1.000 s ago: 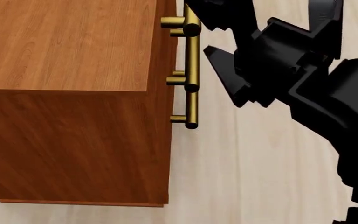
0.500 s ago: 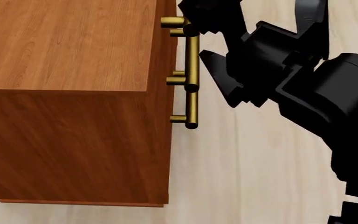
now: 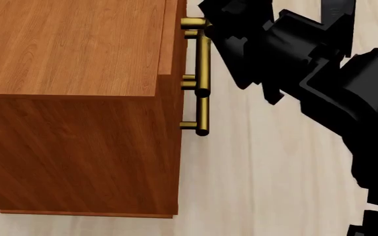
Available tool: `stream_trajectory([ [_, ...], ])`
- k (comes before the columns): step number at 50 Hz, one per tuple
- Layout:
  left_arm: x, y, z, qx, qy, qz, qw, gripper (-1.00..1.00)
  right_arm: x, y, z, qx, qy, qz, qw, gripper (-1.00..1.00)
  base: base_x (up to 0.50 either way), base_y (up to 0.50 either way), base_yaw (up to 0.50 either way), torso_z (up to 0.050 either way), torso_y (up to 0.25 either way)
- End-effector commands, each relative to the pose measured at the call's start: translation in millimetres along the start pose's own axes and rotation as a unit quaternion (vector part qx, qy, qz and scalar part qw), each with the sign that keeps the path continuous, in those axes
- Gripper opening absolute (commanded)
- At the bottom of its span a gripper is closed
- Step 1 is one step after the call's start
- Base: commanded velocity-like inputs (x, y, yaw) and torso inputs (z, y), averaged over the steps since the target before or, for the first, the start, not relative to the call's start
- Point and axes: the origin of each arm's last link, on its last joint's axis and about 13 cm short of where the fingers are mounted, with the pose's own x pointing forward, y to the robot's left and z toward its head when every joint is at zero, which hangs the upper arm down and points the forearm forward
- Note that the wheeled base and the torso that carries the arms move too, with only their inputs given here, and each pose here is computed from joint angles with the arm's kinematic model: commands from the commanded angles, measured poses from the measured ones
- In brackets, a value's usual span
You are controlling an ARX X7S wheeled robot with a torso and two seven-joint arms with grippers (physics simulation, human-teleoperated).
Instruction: Close the bottom drawer of the cabinet and open the top drawer.
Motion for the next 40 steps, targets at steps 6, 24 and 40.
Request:
stream_trajectory([
  [6, -1, 1.1, -1, 0.001, 0.000, -0.001, 1.000, 1.00, -12, -6.6, -1, -0.032, -0.006, -0.048, 0.998, -1.00, 0.00, 0.00, 0.00, 0.000, 0.000],
  [24, 0, 0.0, 0, 0.003, 0.000, -0.001, 1.000, 1.00, -36, -9.4, -5, -0.001, 0.015, -0.044, 0.999, -1.00, 0.00, 0.00, 0.00, 0.000, 0.000],
  [40, 0, -0.5, 0, 0.004, 0.001, -0.001, 1.000, 1.00, -60, -13.4, -9, -0.019, 0.004, -0.053, 0.998, -1.00, 0.00, 0.00, 0.00, 0.000, 0.003],
])
